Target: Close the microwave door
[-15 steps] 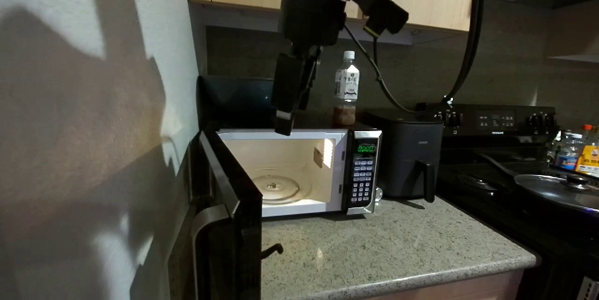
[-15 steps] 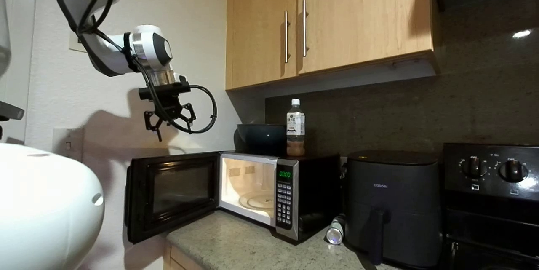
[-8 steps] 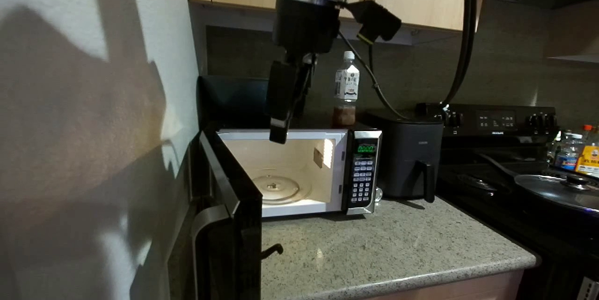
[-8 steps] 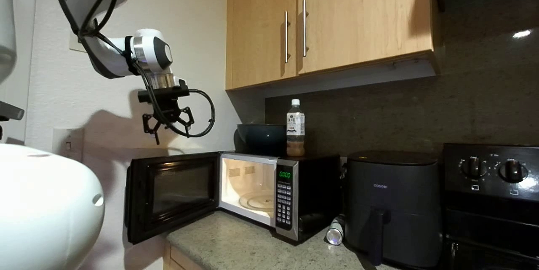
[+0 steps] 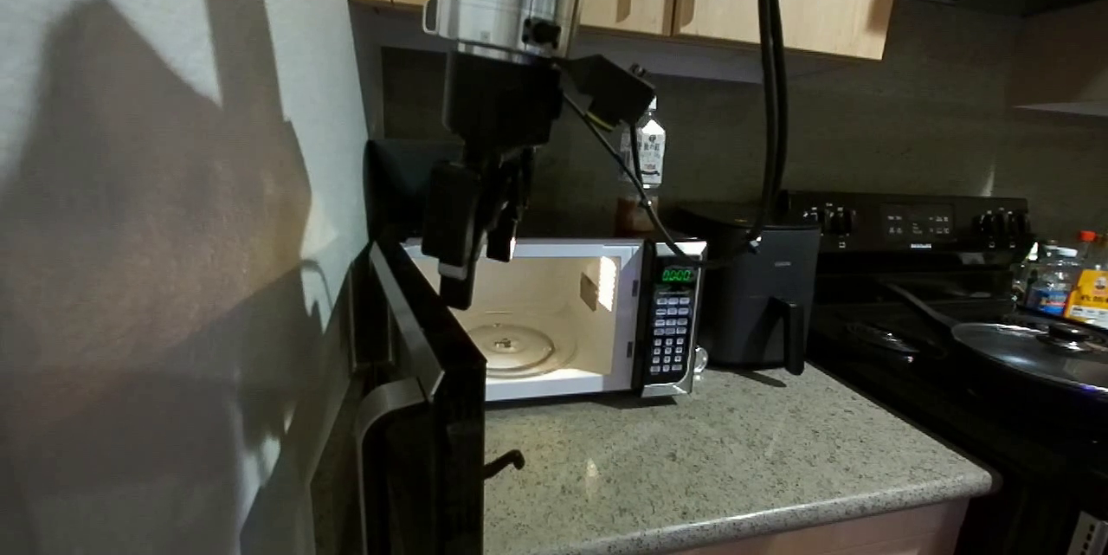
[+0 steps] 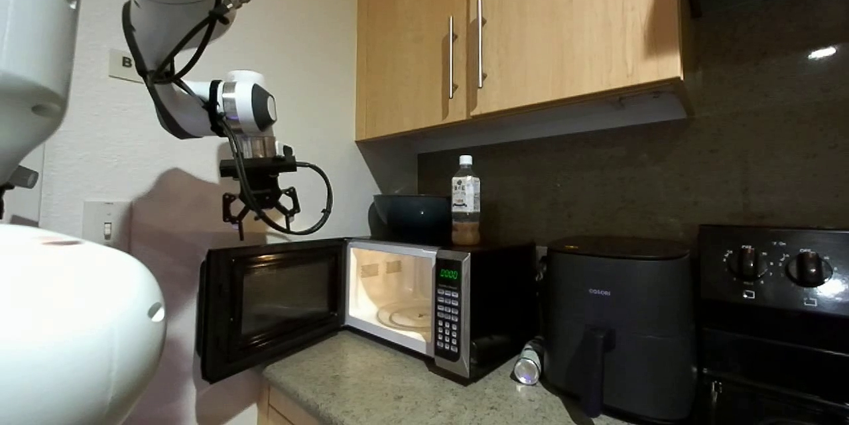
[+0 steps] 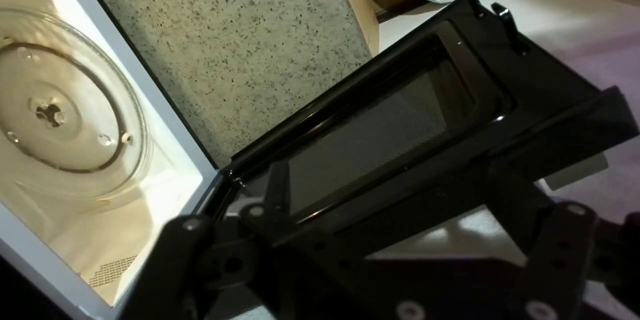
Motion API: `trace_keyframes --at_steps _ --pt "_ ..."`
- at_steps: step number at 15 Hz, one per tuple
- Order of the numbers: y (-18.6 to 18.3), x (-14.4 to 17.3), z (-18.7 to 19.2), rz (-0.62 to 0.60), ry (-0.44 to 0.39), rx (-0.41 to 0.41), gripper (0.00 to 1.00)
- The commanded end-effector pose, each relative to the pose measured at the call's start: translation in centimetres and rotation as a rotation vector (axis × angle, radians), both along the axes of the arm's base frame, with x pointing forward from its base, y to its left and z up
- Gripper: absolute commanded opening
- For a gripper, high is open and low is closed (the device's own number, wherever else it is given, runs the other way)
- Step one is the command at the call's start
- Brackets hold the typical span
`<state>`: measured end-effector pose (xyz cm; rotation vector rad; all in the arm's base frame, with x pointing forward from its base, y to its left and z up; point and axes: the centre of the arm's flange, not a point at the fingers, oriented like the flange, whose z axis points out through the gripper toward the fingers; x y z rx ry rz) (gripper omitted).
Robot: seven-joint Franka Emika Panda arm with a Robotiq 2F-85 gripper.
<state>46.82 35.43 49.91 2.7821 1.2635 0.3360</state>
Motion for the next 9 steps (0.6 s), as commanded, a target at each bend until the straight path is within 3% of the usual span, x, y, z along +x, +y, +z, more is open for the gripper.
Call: trace_keyframes --at_steps 1,9 --pt "0.0 0.1 -0.1 0.000 0.002 0.000 1.00" --pt "1.6 -0.2 0.3 -0.027 0.025 0.066 1.00"
